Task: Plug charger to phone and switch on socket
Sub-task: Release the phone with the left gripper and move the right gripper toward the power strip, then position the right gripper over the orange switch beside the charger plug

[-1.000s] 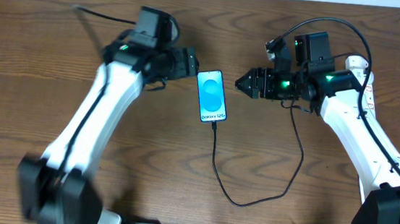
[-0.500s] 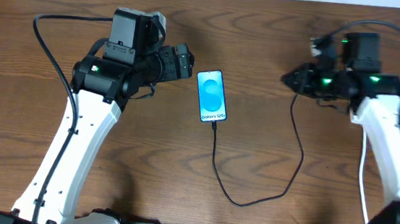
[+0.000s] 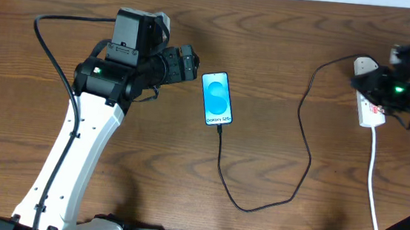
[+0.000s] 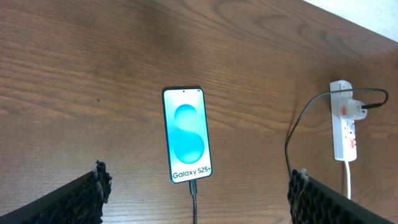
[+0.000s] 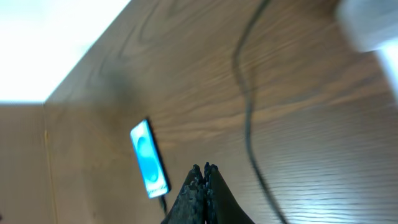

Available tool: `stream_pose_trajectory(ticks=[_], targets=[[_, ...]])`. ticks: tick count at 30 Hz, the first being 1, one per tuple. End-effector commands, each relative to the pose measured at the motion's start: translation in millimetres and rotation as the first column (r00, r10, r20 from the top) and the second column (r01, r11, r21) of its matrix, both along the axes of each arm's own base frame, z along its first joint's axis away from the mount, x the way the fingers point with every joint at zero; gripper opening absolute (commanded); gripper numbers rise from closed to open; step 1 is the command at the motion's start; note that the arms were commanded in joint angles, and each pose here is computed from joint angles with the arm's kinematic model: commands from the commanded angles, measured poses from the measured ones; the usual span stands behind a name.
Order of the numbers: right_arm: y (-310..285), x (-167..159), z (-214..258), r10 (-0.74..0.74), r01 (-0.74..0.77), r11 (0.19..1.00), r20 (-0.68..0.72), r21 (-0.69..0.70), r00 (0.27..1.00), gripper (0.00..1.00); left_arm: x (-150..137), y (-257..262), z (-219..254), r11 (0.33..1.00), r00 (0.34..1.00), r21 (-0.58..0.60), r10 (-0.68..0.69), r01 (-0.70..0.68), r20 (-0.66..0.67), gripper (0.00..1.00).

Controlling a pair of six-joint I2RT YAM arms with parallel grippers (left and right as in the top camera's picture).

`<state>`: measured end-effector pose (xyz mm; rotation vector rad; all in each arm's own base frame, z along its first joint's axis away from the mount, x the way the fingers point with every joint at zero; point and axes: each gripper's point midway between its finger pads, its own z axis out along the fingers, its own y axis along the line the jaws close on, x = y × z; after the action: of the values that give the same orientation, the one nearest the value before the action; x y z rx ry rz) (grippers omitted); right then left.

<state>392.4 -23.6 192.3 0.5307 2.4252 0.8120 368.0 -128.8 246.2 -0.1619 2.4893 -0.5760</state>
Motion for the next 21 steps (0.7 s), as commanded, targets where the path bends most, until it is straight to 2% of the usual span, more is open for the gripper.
stream_pose_trajectory(ticks=[1, 8, 21], targets=[[-27, 1, 15, -0.056, 0.056, 0.998, 0.051, -0.005, 0.997, 0.01, 0, 3, 2, 1.0, 1.0, 0.021, -0.006, 0.005, 0.013, 0.93], [-72, 2, 11, -0.177, 0.177, 0.984, 0.056, 0.004, 0.983, 0.01, 0, 3, 2, 1.0, 1.0, 0.021, -0.006, 0.005, 0.013, 0.93], [-107, 19, -40, -0.23, 0.23, 0.973, -0.007, 0.026, 0.973, 0.01, 0, 3, 2, 1.0, 1.0, 0.021, -0.006, 0.005, 0.013, 0.93]])
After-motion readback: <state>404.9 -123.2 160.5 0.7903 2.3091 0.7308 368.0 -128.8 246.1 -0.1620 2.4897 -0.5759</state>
